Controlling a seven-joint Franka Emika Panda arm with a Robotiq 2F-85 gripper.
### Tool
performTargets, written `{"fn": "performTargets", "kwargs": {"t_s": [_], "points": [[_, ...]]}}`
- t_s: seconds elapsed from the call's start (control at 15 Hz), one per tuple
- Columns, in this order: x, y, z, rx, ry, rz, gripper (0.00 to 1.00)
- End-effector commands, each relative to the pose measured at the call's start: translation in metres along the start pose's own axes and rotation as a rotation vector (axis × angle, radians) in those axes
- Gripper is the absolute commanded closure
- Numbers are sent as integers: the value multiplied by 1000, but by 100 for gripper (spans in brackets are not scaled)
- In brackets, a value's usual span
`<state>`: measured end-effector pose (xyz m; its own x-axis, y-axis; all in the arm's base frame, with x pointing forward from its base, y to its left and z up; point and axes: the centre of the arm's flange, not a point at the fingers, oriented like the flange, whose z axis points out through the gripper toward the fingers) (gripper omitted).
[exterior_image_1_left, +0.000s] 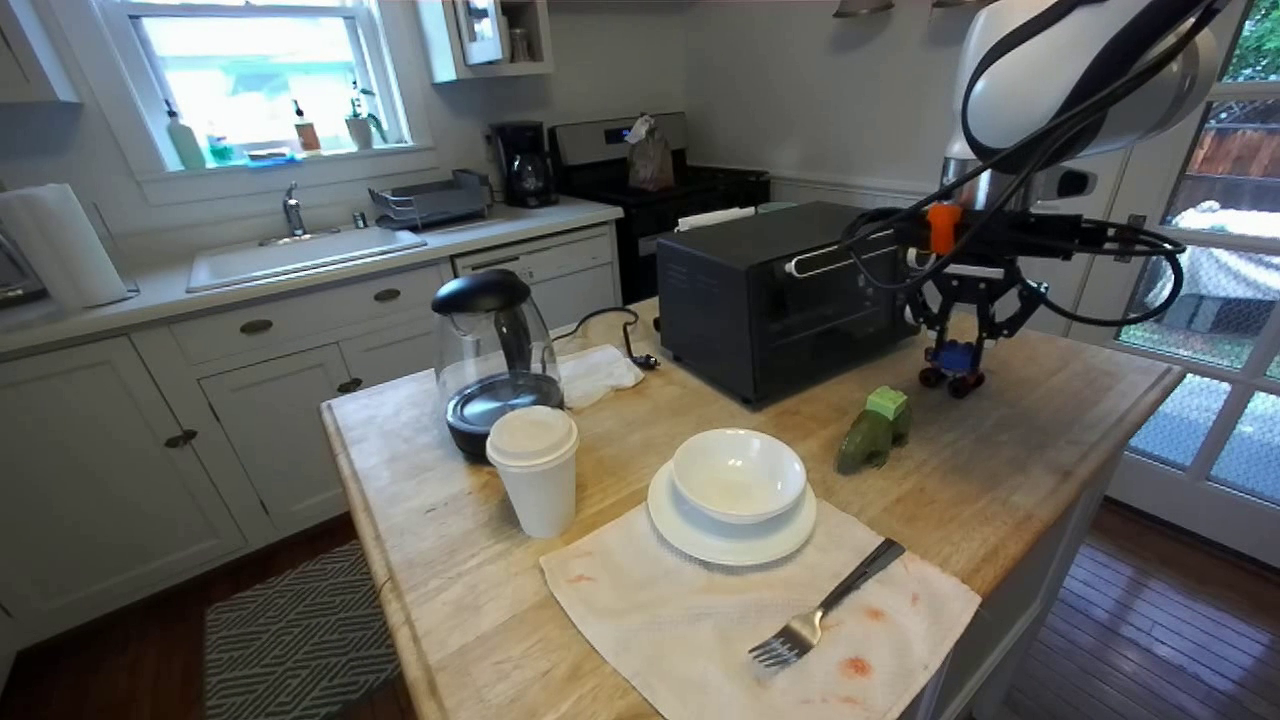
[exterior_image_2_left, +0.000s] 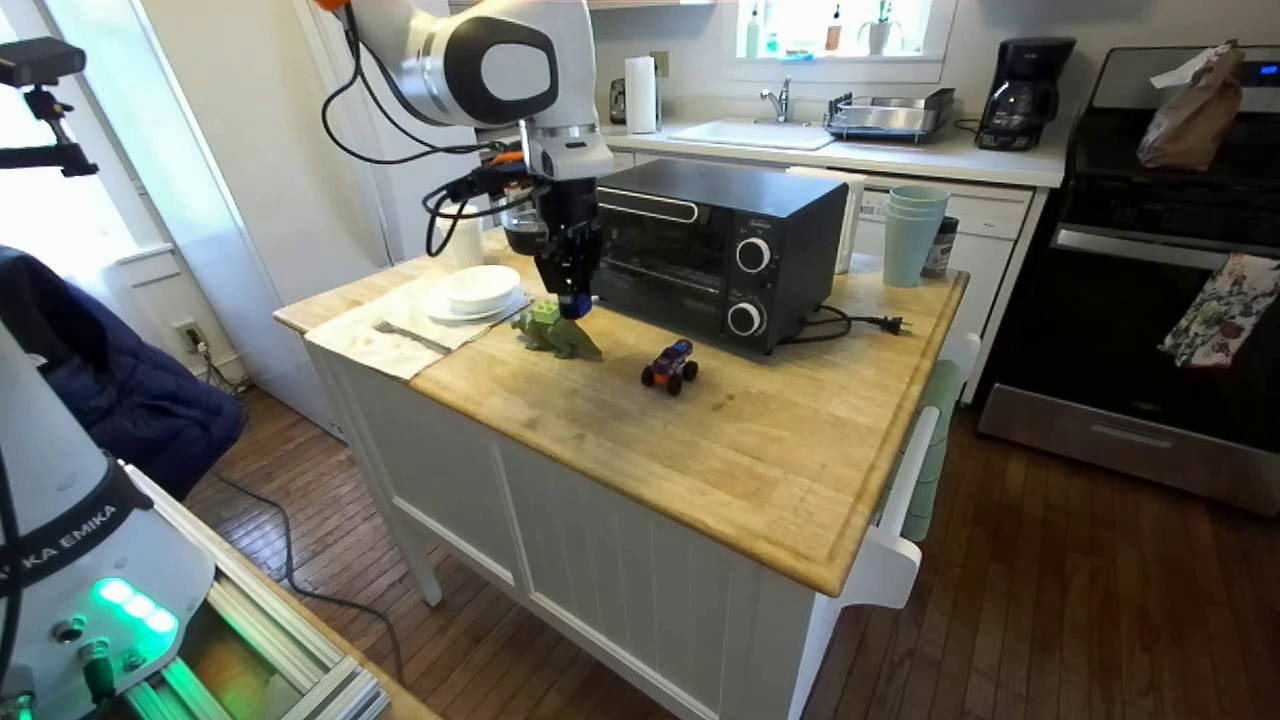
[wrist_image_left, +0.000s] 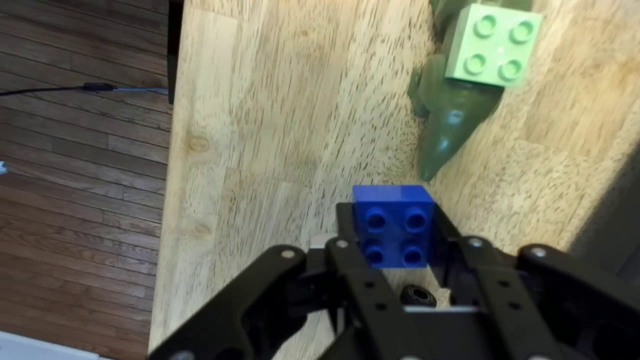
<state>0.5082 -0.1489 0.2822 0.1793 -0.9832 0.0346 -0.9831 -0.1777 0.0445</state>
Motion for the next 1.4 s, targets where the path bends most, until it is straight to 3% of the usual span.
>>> {"fn": "performTargets", "kwargs": {"t_s": [0.0,0.4,0.87,0.93,1.33], "points": [[-28,13,0,19,13,51,89],[-53,7,-1,99,36,93,89],[-70,-11,-2,139,70,102,89],[-61,-12,2,118,43,90,64],[-64,-13,1,122,48,91,64]]}}
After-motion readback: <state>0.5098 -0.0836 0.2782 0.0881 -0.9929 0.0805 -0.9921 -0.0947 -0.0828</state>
